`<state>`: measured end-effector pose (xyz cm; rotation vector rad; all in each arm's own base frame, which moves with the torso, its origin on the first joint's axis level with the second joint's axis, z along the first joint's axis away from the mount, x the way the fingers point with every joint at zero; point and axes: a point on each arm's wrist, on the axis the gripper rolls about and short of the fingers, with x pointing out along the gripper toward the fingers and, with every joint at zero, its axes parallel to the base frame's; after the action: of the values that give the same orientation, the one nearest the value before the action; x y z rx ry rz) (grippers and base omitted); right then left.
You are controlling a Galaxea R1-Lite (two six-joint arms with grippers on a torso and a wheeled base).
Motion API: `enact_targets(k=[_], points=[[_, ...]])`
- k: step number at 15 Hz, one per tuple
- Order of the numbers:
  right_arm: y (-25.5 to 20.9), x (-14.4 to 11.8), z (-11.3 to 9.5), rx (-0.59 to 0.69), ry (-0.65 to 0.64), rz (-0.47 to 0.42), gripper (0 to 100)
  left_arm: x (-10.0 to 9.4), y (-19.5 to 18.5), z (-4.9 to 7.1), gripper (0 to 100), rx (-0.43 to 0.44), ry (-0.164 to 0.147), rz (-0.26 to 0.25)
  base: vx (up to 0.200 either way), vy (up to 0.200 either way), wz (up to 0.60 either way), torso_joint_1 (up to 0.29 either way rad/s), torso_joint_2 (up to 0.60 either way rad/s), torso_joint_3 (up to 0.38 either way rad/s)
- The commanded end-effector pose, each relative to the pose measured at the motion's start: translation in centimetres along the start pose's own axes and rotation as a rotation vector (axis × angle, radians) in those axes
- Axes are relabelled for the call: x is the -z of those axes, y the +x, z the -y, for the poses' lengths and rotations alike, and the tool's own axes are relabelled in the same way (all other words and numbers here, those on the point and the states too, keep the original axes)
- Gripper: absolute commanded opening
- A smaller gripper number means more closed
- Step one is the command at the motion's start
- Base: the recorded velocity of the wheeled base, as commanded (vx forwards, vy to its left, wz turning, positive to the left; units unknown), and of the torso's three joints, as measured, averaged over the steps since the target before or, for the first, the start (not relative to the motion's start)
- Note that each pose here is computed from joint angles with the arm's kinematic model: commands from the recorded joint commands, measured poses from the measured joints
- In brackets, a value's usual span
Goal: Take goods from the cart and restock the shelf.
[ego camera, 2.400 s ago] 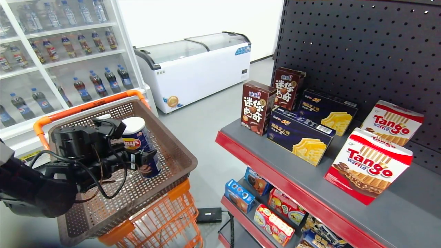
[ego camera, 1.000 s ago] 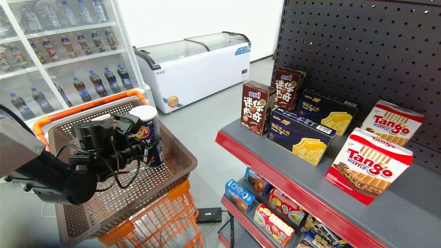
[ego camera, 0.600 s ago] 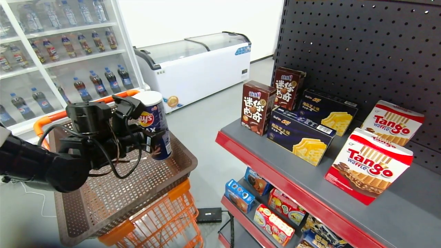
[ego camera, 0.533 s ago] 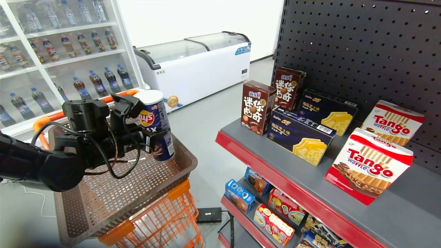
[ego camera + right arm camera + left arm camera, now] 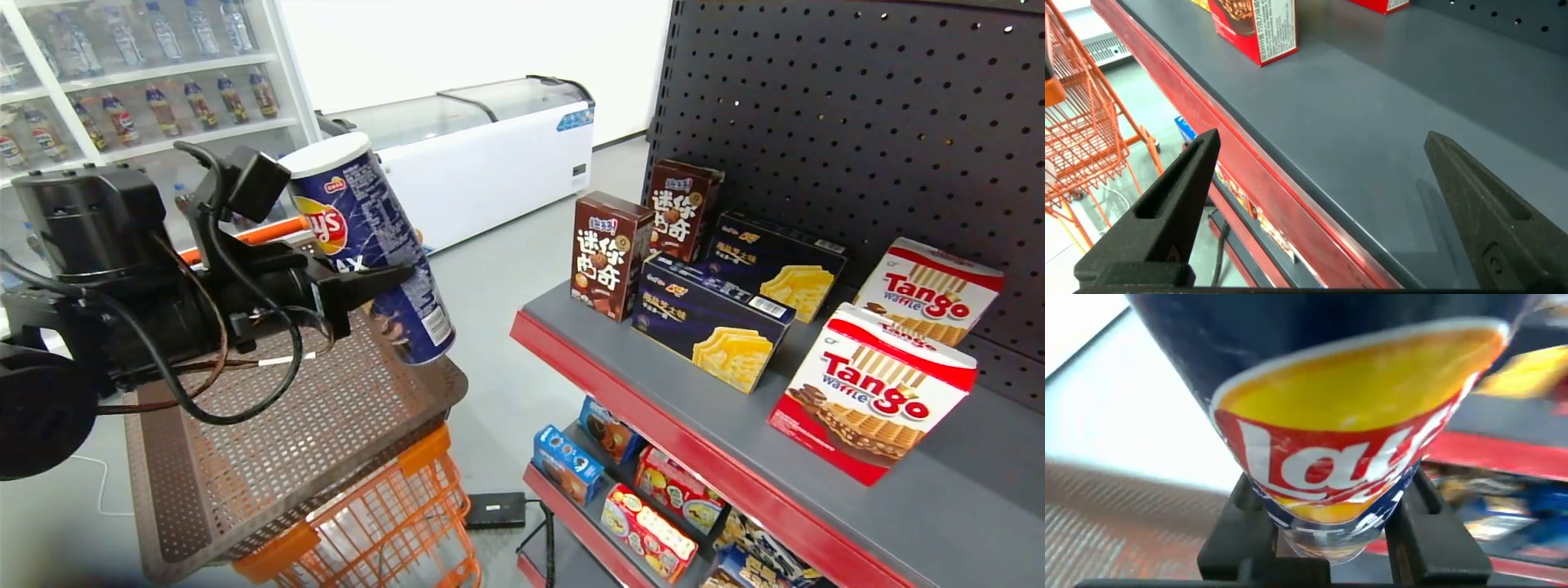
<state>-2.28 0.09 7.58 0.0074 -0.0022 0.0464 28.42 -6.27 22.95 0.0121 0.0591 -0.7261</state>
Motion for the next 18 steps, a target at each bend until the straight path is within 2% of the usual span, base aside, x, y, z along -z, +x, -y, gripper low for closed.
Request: enact_targets(k=[1,2,3,5,6,10,11,12,13,14,15,18], points=[[0.0,0.0,0.0,-0.001,0.0,0.001,100,-1.7,-1.3,2.4,0,0.054,0.021,0.033,0.0,0.0,0.0,0.0,0.0,0.0],[0.0,0.0,0.0,-0.001,-0.001,0.001,100,-1.8,-1.5,2.8,0,0.064,0.015,0.023,0.0,0.0,0.0,0.0,0.0,0.0],[0.0,0.0,0.0,-0.001,-0.001,0.001,100,-2.0,-2.6,4.3,0,0.092,-0.011,-0.027,0.0,0.0,0.0,0.0,0.0,0.0],[0.0,0.0,0.0,-0.001,0.0,0.002,100,-2.2,-3.7,5.3,0,0.118,-0.035,-0.08,0.0,0.0,0.0,0.0,0.0,0.0],[0.0,0.0,0.0,-0.001,0.0,0.001,100,-2.4,-4.3,6.3,0,0.152,-0.041,-0.092,0.0,0.0,0.0,0.0,0.0,0.0],[0.0,0.0,0.0,-0.001,-0.001,0.001,100,-2.9,-5.1,8.8,0,0.289,-0.03,-0.085,0.0,0.0,0.0,0.0,0.0,0.0],[0.0,0.0,0.0,-0.001,-0.001,0.001,100,-2.9,-5.3,9.5,0,0.317,-0.035,-0.105,0.0,0.0,0.0,0.0,0.0,0.0],[0.0,0.0,0.0,-0.001,0.0,0.001,100,-2.7,-5.9,10.4,0,0.351,-0.045,-0.147,0.0,0.0,0.0,0.0,0.0,0.0],[0.0,0.0,0.0,0.0,-0.001,0.002,100,-2.6,-6.1,10.6,0,0.358,-0.041,-0.157,0.0,0.0,0.0,0.0,0.0,0.0],[0.0,0.0,0.0,-0.001,-0.001,0.002,100,-2.4,-6.5,10.8,0,0.372,-0.002,-0.17,0.0,0.0,0.0,0.0,0.0,0.0],[0.0,0.0,0.0,-0.001,0.0,0.001,100,-2.2,-6.9,10.8,0,0.384,0.012,-0.184,0.0,0.0,0.0,0.0,0.0,0.0],[0.0,0.0,0.0,-0.001,-0.001,0.001,100,-1.0,-8.1,11.2,0,0.404,0.018,-0.246,0.0,0.0,0.0,0.0,0.0,0.0]])
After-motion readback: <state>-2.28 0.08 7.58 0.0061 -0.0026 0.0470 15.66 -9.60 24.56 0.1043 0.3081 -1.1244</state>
